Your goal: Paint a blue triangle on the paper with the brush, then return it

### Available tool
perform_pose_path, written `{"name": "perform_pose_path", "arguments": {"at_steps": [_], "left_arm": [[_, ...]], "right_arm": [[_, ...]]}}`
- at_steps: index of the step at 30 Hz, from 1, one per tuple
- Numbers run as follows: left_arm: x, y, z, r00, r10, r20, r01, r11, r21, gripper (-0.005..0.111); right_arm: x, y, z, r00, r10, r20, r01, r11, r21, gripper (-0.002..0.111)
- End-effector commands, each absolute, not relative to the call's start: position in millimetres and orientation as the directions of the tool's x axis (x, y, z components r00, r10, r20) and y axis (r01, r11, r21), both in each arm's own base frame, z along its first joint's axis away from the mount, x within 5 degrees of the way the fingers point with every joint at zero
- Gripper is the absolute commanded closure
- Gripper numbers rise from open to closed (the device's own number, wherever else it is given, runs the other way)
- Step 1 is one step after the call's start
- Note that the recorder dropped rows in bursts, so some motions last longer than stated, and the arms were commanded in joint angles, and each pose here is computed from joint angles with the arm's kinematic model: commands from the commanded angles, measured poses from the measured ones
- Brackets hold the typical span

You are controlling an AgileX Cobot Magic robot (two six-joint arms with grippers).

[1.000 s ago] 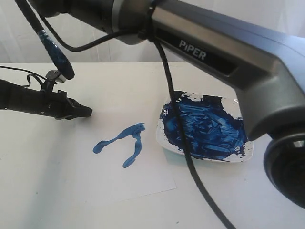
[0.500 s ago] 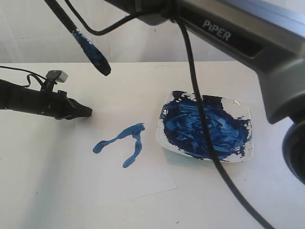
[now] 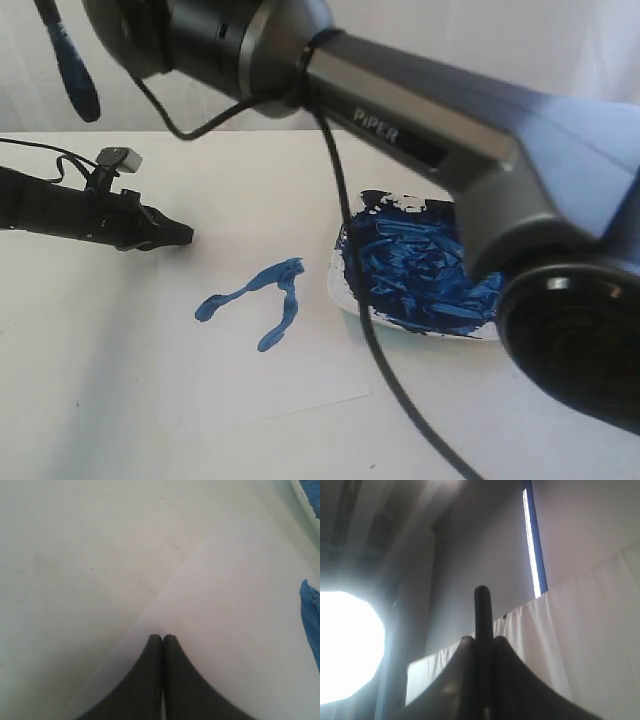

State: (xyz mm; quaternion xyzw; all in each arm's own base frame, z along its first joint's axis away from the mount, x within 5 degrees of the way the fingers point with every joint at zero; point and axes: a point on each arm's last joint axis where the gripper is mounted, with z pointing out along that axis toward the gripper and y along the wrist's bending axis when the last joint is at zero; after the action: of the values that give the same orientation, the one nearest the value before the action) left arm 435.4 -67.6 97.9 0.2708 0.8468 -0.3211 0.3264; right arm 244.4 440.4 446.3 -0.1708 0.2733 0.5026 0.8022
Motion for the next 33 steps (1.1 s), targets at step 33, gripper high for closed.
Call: {"name": "perform_pose_path", "arguments": {"at_steps": [33], "left_arm": [[428.3,-60.9,75.0,-0.651,0.357,-0.67,0.682,0.661,-0.311,0.107]], "right_arm": [[335.8,409.7,265.1,-0.071,0.8,-0.596,-0.887,0.223,0.405,0.108]]}}
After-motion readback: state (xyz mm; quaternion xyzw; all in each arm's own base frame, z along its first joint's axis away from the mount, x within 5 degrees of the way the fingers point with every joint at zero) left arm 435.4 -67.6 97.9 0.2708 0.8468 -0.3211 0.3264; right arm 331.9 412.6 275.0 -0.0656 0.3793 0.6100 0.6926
